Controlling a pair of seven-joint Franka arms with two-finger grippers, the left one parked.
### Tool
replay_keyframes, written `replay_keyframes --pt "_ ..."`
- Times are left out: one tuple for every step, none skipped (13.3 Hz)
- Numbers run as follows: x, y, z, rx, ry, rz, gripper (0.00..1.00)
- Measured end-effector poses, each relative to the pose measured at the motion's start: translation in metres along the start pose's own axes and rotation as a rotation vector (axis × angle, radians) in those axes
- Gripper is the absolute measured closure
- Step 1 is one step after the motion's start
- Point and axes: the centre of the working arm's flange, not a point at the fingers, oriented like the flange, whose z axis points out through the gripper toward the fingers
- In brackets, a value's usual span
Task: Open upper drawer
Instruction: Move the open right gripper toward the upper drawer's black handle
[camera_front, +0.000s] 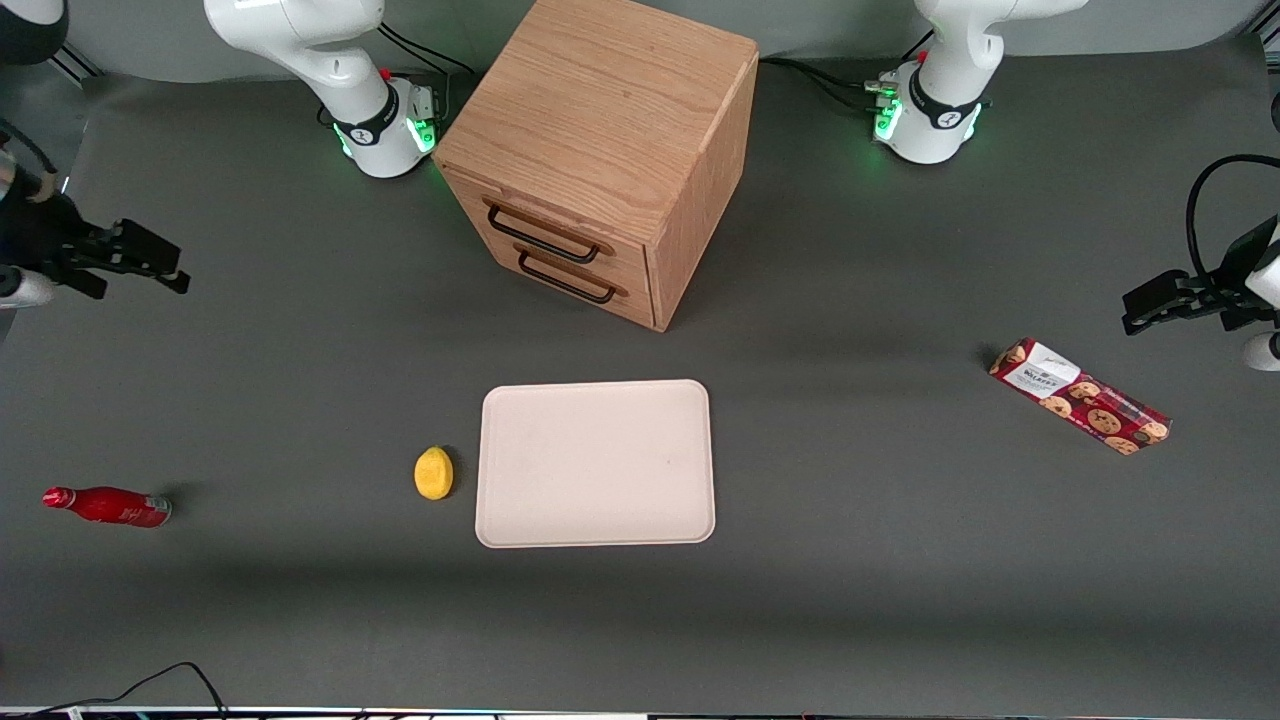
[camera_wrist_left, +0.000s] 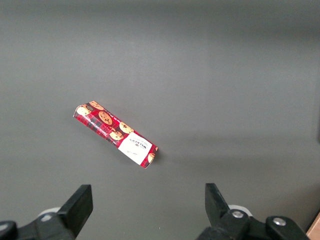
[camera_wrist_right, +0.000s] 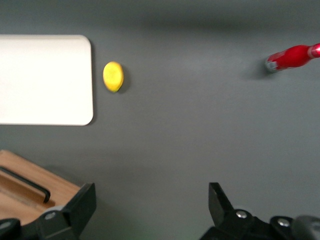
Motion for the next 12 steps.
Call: replay_keyframes --pt "-0.001 -0.017 0.001 0.0 -0.009 -0.031 0.0" --pt "-0.002 -0.035 0.002 -0.001 -0.017 -0.066 0.0" --pt "-0.005 -0.055 0.003 -0.001 -0.029 -0.103 0.0" --pt "-0.008 -0.075 0.005 0.002 -0.04 -0.141 0.0" --pt "-0.012 -0.096 0.006 0.008 -0.049 -0.179 0.0" --pt "-0.016 -0.117 0.006 0.017 -0.053 -0.218 0.0" --pt "-0.021 -0.139 0.007 0.024 -0.056 -0.259 0.0" --pt "-0.028 -0.162 0.007 0.031 -0.06 -0.303 0.0" --pt "-0.035 -0.185 0.008 0.043 -0.064 -0.346 0.0" --pt "-0.043 -0.207 0.009 0.057 -0.07 -0.386 0.0" --pt "-0.051 -0.227 0.011 0.071 -0.078 -0.421 0.0" --pt "-0.057 -0.243 0.013 0.083 -0.086 -0.451 0.0"
